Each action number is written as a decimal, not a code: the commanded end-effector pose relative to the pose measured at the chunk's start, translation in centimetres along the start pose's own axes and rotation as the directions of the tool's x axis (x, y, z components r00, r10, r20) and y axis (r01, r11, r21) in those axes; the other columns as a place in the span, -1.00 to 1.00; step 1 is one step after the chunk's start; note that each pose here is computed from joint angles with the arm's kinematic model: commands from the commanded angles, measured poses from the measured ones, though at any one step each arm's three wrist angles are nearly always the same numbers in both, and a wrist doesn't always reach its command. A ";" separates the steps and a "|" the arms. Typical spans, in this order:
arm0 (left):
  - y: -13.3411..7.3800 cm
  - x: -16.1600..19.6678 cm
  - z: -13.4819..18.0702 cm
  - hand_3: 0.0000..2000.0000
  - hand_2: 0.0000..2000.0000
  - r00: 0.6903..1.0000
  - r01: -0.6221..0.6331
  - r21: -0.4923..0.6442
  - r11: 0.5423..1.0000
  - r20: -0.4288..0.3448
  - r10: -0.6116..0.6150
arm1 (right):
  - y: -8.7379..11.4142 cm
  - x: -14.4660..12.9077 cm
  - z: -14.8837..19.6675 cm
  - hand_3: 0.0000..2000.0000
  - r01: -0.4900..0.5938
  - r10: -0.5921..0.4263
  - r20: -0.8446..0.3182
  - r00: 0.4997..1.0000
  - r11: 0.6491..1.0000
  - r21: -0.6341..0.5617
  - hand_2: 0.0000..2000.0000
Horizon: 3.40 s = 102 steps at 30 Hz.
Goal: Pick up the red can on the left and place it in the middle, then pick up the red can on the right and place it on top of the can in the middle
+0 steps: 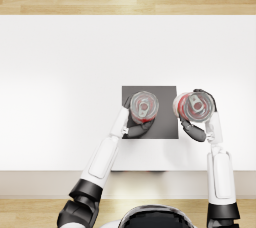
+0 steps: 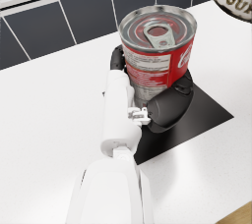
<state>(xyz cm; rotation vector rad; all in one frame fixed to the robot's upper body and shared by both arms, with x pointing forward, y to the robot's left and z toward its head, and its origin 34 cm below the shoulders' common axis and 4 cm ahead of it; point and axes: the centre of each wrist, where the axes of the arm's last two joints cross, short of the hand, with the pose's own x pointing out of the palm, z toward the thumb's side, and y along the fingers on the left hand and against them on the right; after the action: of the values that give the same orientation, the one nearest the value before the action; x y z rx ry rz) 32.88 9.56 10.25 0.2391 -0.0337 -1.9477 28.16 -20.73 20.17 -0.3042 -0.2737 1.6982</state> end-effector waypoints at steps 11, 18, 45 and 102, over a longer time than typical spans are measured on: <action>0.6 0.6 -2.0 0.19 -0.36 0.999 0.040 -0.018 0.999 0.001 -0.040 | -2.9 3.6 4.8 0.52 -0.107 0.114 0.026 0.993 0.975 -0.193 1.00; -1.2 -0.6 0.3 -1.00 -1.00 0.999 -0.025 0.125 0.992 0.049 0.019 | -5.3 6.7 5.6 0.52 -0.172 0.188 0.054 0.981 0.961 -0.215 1.00; -8.2 -8.0 5.7 -1.00 -1.00 0.932 -0.345 0.035 0.938 0.131 0.338 | -6.5 8.7 0.1 0.52 -0.096 0.062 0.105 0.992 0.933 0.348 1.00; -9.3 -13.8 12.7 -1.00 -1.00 0.841 -0.541 0.293 0.788 0.174 0.512 | -2.3 0.8 9.4 -1.00 0.127 -0.096 0.104 0.990 0.925 -0.359 -1.00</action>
<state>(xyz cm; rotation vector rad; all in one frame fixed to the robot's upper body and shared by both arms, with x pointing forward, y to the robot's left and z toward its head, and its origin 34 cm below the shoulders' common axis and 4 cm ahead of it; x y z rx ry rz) 27.06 24.68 23.54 0.3279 -0.4469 -1.3746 26.88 -19.64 29.78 -0.4816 -0.6621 1.5434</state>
